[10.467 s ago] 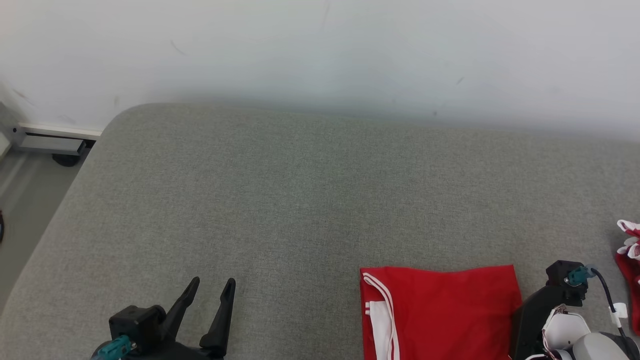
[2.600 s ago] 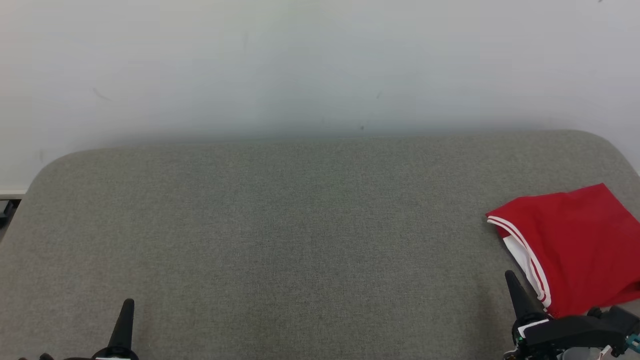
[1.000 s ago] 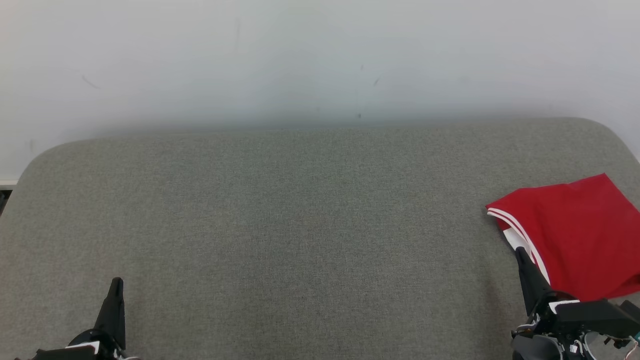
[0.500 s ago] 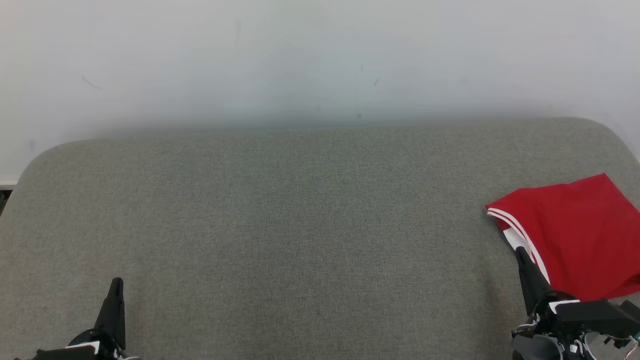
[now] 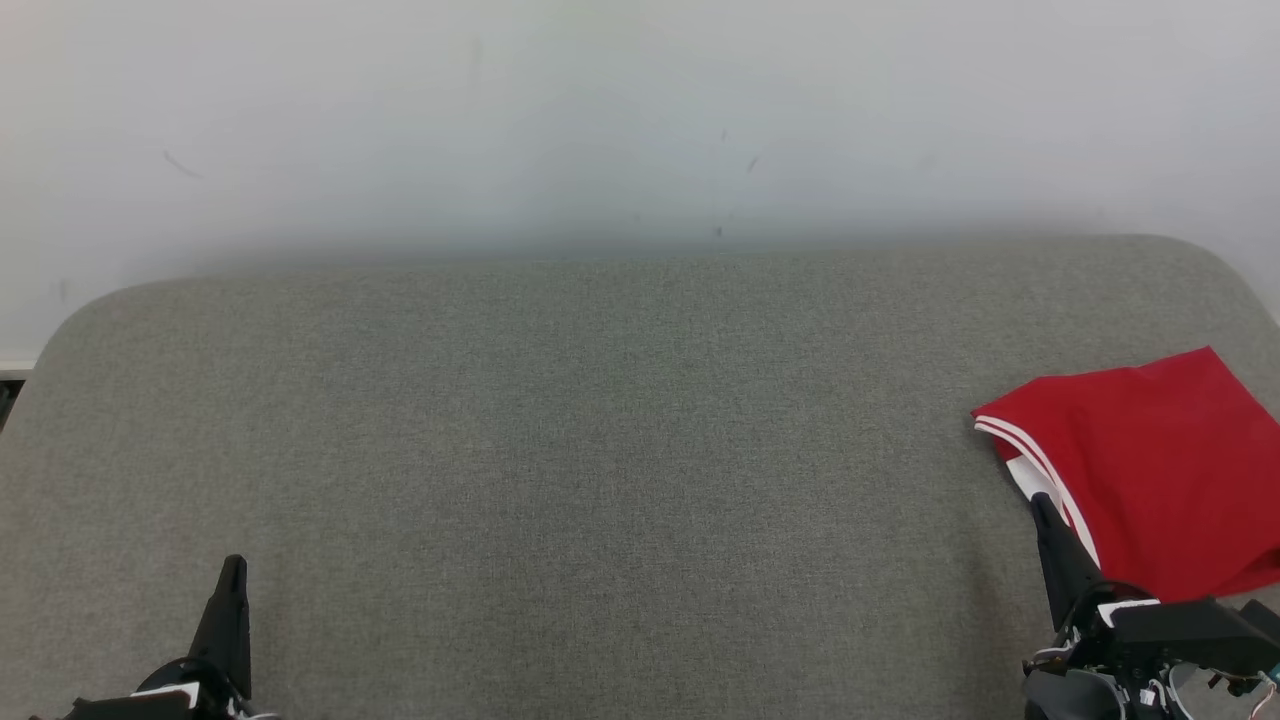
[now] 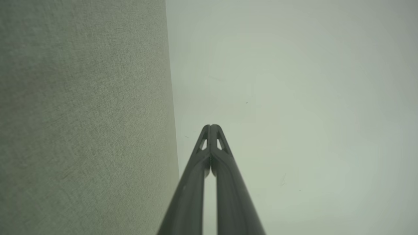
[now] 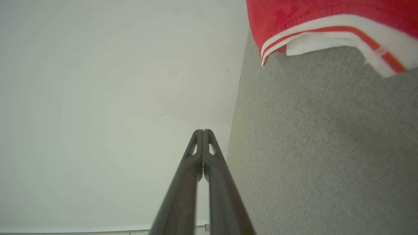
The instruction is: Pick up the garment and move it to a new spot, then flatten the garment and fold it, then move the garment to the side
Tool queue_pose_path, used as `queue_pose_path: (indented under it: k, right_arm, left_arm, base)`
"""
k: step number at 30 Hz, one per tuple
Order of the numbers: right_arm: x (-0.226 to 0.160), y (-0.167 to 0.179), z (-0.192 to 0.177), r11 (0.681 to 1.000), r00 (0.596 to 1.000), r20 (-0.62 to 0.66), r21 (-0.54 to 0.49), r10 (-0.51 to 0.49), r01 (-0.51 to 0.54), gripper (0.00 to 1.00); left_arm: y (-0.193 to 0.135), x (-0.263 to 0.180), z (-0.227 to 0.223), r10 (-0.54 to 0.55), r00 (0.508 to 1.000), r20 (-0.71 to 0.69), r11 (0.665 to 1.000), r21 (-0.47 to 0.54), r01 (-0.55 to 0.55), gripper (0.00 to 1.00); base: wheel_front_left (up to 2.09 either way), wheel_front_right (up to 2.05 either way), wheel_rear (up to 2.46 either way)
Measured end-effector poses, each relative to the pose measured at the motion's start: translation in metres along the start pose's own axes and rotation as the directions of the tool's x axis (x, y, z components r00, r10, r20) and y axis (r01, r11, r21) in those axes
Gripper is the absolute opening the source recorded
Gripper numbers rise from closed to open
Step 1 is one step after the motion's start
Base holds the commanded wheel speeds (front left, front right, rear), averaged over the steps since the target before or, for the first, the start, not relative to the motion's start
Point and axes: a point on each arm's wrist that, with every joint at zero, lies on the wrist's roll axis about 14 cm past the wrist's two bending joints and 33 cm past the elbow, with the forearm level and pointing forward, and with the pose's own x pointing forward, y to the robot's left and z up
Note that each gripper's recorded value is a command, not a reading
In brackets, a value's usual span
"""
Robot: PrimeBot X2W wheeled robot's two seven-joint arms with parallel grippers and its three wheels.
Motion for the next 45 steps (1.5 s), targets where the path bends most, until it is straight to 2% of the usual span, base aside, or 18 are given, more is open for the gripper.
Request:
queue_pose_path:
  k: [45]
  right_arm:
    - [0.0001, 0.0003, 0.0, 1.0, 1.0, 0.0, 0.0, 0.001, -0.001, 0.0]
  left_arm:
    - [0.0, 0.0001, -0.0001, 0.0, 1.0, 0.0, 1.0, 0.0, 0.0, 0.0]
  base:
    - [0.0, 0.0, 0.0]
